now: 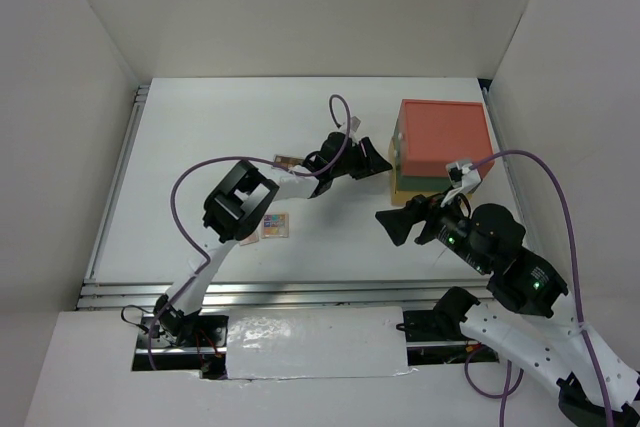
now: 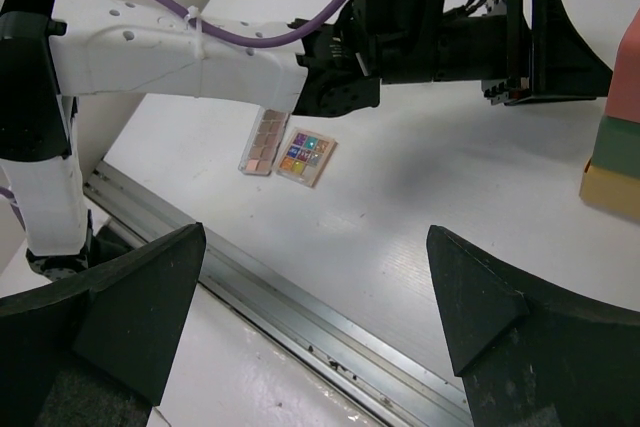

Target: Organize the makeup

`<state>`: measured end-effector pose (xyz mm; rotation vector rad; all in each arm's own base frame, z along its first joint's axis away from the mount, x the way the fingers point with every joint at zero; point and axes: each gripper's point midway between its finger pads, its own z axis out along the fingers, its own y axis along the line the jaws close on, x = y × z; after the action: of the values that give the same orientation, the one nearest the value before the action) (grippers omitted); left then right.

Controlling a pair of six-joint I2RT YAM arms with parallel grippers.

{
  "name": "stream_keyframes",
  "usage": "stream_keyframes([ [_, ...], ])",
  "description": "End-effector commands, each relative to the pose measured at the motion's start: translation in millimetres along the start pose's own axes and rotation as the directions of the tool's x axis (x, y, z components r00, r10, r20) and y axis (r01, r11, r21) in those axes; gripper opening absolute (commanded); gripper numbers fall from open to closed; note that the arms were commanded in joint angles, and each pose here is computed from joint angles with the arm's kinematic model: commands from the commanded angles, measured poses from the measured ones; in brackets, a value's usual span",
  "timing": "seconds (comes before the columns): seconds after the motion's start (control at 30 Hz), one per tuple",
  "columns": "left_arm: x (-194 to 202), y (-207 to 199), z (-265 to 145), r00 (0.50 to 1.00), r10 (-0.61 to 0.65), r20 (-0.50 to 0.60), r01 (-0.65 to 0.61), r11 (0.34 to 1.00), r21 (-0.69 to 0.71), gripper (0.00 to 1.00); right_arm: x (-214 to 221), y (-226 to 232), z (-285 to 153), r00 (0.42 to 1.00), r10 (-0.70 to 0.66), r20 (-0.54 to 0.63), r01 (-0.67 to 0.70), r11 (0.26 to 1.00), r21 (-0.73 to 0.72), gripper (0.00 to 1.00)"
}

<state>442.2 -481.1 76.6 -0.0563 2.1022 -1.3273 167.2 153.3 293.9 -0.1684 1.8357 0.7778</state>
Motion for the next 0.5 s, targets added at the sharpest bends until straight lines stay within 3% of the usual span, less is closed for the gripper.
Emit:
stream_keyframes([
  [0.0,-2.7,-7.2,7.1,1.000,-0.003,-0.002,0.003,0.999,0.042,0.56,-4.2,4.5,3.8,1.000,-0.012,0.016,0.012,1.000,-0.019,1.00],
  [0.47,8.6,-1.3,17.4,0.998,-0.039,-0.042,0.042,0.997,0.070,0.56,-1.9,2.3,6.0,1.000,-0.015,0.009,0.015,1.000,-0.009,1.00],
])
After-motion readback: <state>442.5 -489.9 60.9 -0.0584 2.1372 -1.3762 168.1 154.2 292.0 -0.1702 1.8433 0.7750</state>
